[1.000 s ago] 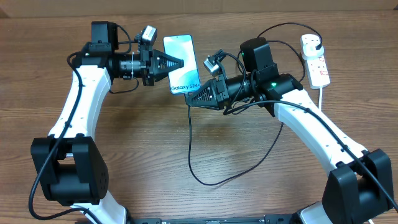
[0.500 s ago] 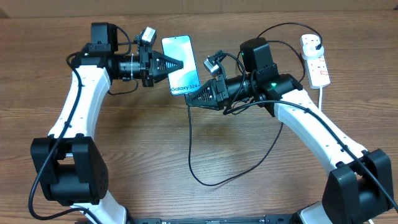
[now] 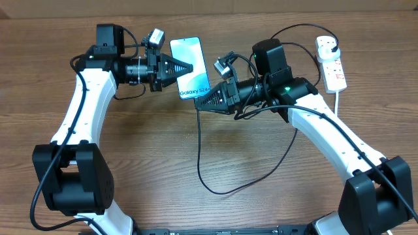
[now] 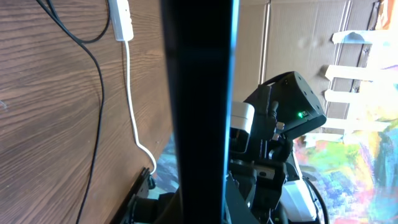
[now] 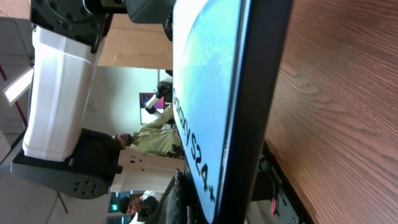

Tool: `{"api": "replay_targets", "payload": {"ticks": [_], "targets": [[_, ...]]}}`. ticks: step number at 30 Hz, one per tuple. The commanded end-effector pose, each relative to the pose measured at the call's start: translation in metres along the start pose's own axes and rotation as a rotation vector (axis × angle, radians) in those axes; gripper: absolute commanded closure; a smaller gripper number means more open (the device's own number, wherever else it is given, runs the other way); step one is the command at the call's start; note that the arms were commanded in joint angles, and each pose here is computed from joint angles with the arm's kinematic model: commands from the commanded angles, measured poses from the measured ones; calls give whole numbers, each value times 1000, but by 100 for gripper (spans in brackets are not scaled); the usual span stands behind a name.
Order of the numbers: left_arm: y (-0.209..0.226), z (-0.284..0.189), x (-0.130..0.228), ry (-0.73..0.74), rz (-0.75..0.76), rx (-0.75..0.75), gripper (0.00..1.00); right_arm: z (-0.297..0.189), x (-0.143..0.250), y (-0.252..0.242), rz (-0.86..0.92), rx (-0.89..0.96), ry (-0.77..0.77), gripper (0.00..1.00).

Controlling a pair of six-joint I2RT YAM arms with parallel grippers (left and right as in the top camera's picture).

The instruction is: Plug charger to phone and switch on socket

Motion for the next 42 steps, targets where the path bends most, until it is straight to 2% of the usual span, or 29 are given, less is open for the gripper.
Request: {"api": "replay_targets", "payload": {"ticks": [1,42], "targets": [[-13,20,19,101,21,77,96,-11,-24,7,-83,68,-110,96],[-8,29,24,110,46,44,96,-12,-30,2,-45,102,-151,96]]}}
Point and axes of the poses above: each gripper's point midway between its finger pads, its own z axis out along the fingers, its own y axis along the line the jaws close on, x = y × z, the point moved 2 cm from there along -z, back along the fingers, and after that the axes turned 5 degrees about -z, right-handed, at the moved point
